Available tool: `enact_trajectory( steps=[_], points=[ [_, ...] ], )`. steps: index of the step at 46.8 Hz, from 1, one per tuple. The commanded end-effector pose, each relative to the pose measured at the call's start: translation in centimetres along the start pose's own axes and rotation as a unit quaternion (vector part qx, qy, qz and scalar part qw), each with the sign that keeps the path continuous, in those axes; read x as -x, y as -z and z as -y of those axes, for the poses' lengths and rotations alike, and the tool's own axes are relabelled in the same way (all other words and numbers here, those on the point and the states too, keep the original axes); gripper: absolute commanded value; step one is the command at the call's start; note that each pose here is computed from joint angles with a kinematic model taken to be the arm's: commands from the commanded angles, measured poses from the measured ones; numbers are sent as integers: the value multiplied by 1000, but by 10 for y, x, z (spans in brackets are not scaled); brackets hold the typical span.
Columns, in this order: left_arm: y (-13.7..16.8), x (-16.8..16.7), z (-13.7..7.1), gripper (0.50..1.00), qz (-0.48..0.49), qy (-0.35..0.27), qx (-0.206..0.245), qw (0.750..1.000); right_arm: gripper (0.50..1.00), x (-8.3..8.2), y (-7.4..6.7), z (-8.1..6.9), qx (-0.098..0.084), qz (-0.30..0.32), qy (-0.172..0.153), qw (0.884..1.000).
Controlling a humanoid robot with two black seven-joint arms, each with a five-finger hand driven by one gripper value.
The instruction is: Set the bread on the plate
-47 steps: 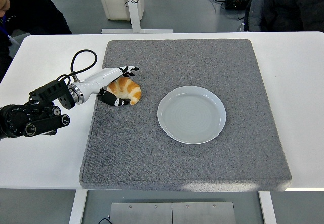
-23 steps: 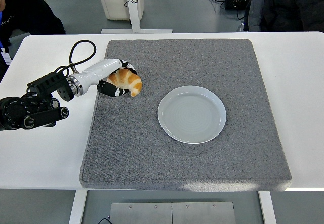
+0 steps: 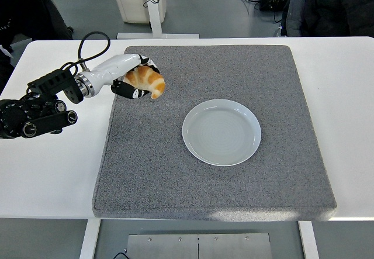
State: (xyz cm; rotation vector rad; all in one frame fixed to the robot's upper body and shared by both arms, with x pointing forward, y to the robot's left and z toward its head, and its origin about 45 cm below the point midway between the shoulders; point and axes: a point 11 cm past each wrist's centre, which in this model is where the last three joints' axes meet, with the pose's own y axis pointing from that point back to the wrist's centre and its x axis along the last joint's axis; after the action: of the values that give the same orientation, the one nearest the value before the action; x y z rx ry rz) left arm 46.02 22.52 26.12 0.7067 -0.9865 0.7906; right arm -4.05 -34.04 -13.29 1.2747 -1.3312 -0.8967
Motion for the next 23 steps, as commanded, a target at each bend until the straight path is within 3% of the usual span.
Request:
enact_trajectory(
  steps=[1,15,23],
  points=[
    [-5,-22,3,500,13,-16,5,1000,1000,0,0,0,0,0,0,1000],
    [-38,-110,13,500,52,-38,32,997,1000,0,0,0,0,1,0,1000],
    [-48,-126,15,500,60,-43,39,997,1000,0,1,0,-1,1,0,1000]
  ],
)
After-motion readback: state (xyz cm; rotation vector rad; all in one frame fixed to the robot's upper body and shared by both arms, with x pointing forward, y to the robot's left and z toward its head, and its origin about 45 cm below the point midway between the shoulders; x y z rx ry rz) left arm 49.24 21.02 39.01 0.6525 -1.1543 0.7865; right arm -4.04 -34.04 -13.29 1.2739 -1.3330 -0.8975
